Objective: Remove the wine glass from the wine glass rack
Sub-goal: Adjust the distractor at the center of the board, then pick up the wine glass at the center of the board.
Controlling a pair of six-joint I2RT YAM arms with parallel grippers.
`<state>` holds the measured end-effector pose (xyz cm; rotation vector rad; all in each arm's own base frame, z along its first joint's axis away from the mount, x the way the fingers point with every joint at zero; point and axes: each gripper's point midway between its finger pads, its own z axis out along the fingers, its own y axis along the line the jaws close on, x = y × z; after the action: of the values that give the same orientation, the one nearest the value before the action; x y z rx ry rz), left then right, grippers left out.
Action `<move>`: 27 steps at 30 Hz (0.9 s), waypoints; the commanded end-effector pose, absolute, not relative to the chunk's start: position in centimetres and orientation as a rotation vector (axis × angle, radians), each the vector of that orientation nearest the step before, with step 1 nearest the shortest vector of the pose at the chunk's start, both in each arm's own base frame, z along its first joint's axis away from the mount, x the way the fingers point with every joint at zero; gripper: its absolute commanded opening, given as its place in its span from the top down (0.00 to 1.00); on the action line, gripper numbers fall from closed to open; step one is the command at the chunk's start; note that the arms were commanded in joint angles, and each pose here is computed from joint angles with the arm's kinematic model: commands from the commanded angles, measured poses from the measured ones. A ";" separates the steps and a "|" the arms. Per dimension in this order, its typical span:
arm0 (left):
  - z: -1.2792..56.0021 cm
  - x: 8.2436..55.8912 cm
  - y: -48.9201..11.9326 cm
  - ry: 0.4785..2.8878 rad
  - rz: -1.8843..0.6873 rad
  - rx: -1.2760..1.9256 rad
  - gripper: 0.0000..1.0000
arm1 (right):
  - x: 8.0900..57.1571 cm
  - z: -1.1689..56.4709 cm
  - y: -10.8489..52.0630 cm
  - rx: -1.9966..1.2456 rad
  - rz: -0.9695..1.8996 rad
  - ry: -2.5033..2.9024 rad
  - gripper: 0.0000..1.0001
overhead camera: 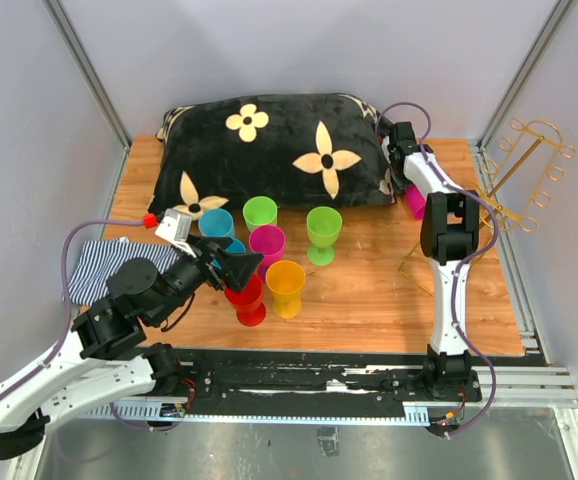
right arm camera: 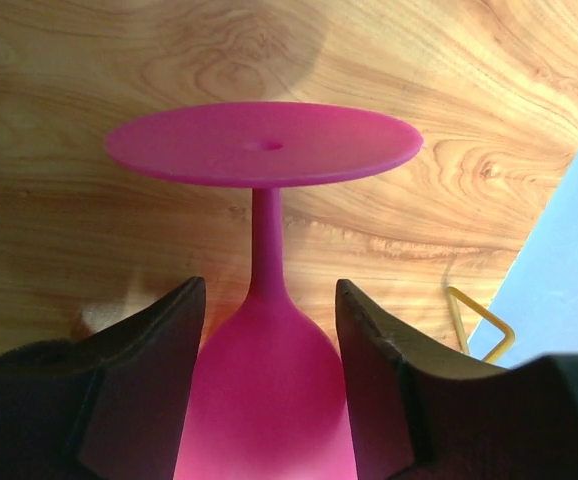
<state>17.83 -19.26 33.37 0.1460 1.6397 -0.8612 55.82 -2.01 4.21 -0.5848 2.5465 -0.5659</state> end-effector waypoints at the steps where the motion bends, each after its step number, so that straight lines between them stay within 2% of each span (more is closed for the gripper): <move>1: 34.2 18.4 -19.4 1.612 -0.846 0.142 0.00 | 54.3 2.7 -1.0 -0.549 -0.516 2.633 0.62; 5: 34.4 18.6 -20.2 1.610 -0.857 0.158 0.00 | 54.8 7.4 0.5 -0.521 -0.598 2.533 0.71; 6: 34.4 18.6 -20.2 1.612 -0.858 0.161 0.00 | 54.8 8.7 0.7 -0.512 -0.636 2.506 0.79; 9: 34.7 18.5 -20.2 1.610 -0.862 0.161 0.00 | 54.3 12.2 0.9 -0.449 -0.700 2.440 0.87; 19: 35.2 17.7 -19.7 1.592 -0.915 0.134 0.00 | 49.8 16.3 1.3 -0.253 -0.597 2.381 0.89; 27: 35.5 17.3 -20.4 1.581 -0.969 0.149 0.00 | 47.2 25.4 4.5 -0.202 -0.493 2.207 0.88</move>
<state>17.60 -20.07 33.67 0.1580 1.6351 -0.9054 48.87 2.25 20.67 -0.2552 2.3106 -0.5618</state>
